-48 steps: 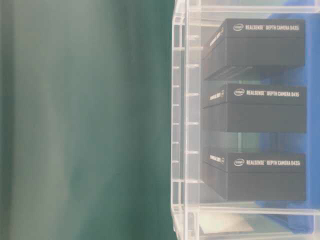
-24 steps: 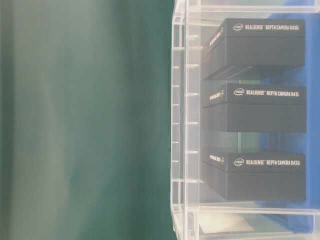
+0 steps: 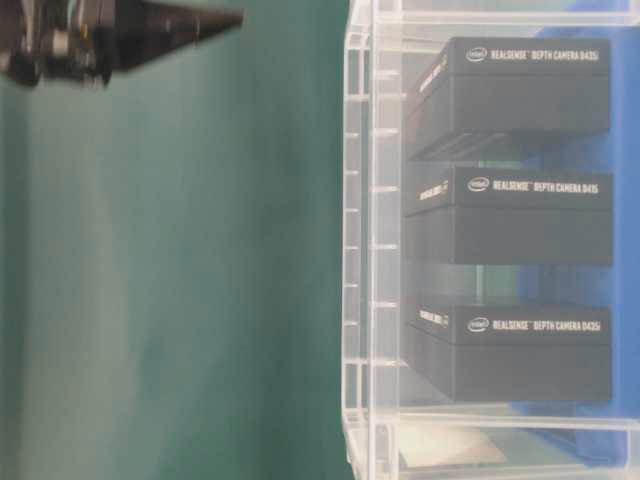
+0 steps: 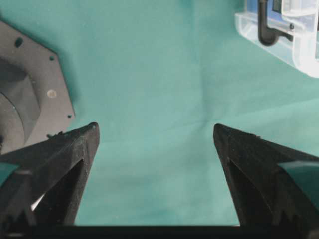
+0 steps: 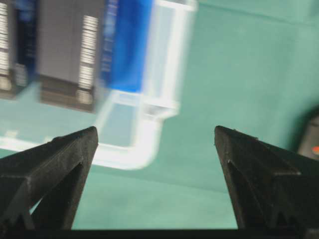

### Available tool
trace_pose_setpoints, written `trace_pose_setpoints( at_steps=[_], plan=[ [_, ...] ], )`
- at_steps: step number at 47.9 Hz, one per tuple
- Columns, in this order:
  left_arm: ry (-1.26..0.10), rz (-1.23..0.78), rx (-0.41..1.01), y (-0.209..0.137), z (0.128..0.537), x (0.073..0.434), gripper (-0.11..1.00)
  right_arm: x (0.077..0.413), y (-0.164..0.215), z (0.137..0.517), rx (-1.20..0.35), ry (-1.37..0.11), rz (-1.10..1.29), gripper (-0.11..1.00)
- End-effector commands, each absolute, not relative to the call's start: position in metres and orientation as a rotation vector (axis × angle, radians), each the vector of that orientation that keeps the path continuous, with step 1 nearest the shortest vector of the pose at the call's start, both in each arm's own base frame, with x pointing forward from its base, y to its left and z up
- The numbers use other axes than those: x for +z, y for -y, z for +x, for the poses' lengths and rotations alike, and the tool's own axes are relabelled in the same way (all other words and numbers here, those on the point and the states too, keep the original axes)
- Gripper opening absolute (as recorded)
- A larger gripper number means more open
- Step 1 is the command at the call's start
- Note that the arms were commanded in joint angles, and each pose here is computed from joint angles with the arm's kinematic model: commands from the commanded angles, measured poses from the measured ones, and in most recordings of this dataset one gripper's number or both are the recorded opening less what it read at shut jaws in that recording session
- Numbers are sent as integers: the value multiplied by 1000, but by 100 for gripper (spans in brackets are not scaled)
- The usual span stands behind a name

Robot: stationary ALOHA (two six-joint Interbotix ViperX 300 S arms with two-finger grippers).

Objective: Take out the box from the case.
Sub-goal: 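Move the open right gripper over the middle black box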

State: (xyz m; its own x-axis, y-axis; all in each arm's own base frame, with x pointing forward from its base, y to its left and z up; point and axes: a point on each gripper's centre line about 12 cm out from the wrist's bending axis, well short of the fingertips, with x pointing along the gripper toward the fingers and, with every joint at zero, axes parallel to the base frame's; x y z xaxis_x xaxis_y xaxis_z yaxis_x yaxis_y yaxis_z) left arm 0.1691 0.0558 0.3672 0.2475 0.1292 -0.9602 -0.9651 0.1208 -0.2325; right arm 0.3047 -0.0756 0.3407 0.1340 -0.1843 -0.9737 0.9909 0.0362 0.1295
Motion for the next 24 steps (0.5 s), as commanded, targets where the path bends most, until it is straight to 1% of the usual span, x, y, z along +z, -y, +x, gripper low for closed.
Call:
trace_pose_setpoints(
  at_steps=[1,24],
  plan=[
    [-956,-1134,1013,-56,169,373,95,354,75,317,-1141,-949,1126,93],
    [-964,-1127,1012,-56,168,373,95,354,79,389,-1109,-936,1123,93]
  ],
)
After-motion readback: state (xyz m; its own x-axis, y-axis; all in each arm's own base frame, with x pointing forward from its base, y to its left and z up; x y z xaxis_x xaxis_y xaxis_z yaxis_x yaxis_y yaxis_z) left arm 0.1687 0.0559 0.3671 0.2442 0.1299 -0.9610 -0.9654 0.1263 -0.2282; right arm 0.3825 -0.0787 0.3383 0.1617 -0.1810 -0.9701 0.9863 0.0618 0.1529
